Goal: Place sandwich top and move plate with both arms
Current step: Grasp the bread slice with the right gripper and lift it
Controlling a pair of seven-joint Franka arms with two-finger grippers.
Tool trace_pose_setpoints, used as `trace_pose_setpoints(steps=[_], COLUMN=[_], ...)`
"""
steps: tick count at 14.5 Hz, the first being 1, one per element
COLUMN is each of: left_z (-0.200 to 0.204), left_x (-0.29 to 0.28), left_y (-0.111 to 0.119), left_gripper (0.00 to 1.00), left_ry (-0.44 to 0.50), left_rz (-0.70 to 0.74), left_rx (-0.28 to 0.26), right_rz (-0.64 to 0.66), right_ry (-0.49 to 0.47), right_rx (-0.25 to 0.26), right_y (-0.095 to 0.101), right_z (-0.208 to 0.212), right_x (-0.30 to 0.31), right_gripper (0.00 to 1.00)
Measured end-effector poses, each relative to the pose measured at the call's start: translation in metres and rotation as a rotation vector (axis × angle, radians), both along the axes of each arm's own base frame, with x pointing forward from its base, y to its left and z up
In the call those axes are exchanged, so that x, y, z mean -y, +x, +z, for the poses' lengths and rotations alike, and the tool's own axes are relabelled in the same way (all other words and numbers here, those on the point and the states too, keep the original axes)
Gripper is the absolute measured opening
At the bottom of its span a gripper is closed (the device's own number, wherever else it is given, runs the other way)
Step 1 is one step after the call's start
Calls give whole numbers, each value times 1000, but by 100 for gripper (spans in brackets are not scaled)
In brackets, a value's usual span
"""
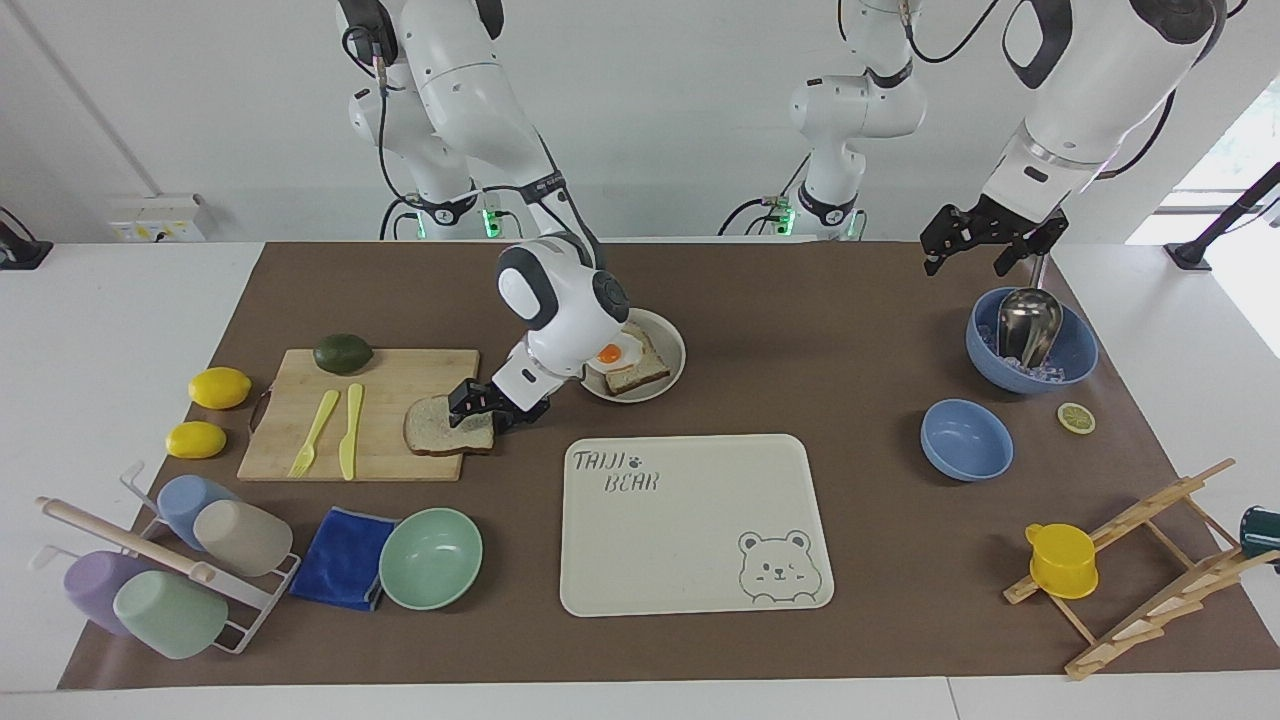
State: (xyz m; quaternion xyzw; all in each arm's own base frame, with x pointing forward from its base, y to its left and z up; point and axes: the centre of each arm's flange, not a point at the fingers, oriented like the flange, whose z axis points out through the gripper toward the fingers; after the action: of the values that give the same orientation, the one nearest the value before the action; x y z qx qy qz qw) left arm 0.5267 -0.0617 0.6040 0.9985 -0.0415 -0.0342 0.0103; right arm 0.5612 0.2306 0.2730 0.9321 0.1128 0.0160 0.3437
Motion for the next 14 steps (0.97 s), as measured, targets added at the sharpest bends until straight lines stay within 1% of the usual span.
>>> trace_pose_setpoints(steps=[1, 2, 3, 4, 6, 8, 9, 11, 13, 14], left_z=[0, 0, 0, 0, 0, 0, 0, 0, 0, 0], left_x=[0, 0, 0, 0, 0, 0, 0, 0, 0, 0], left_y=[0, 0, 0, 0, 0, 0, 0, 0, 0, 0], left_gripper=[100, 100, 100, 100, 100, 100, 100, 100, 100, 100], left_ry=[0, 0, 0, 0, 0, 0, 0, 0, 0, 0], left_rz=[0, 0, 0, 0, 0, 0, 0, 0, 0, 0], left_rx=[0, 0, 0, 0, 0, 0, 0, 0, 0, 0], right_rz=[0, 0, 1, 2, 4, 18, 35, 80, 101, 102], right_ry=[-2, -4, -6, -6, -7, -23, -38, -81, -130, -144], right_rx=[-4, -8, -12, -14, -16, -37, -61, -131, -196, -213], right_y=[-1, -3, -4, -5, -7, -11, -15, -17, -16, -18], right_z=[-2, -4, -5, -6, -6, -1, 4, 19, 43, 59], right_x=[1, 1, 2, 1, 0, -7, -13, -20, -23, -28], right_gripper=[84, 74, 74, 67, 44, 25, 21, 16, 15, 15])
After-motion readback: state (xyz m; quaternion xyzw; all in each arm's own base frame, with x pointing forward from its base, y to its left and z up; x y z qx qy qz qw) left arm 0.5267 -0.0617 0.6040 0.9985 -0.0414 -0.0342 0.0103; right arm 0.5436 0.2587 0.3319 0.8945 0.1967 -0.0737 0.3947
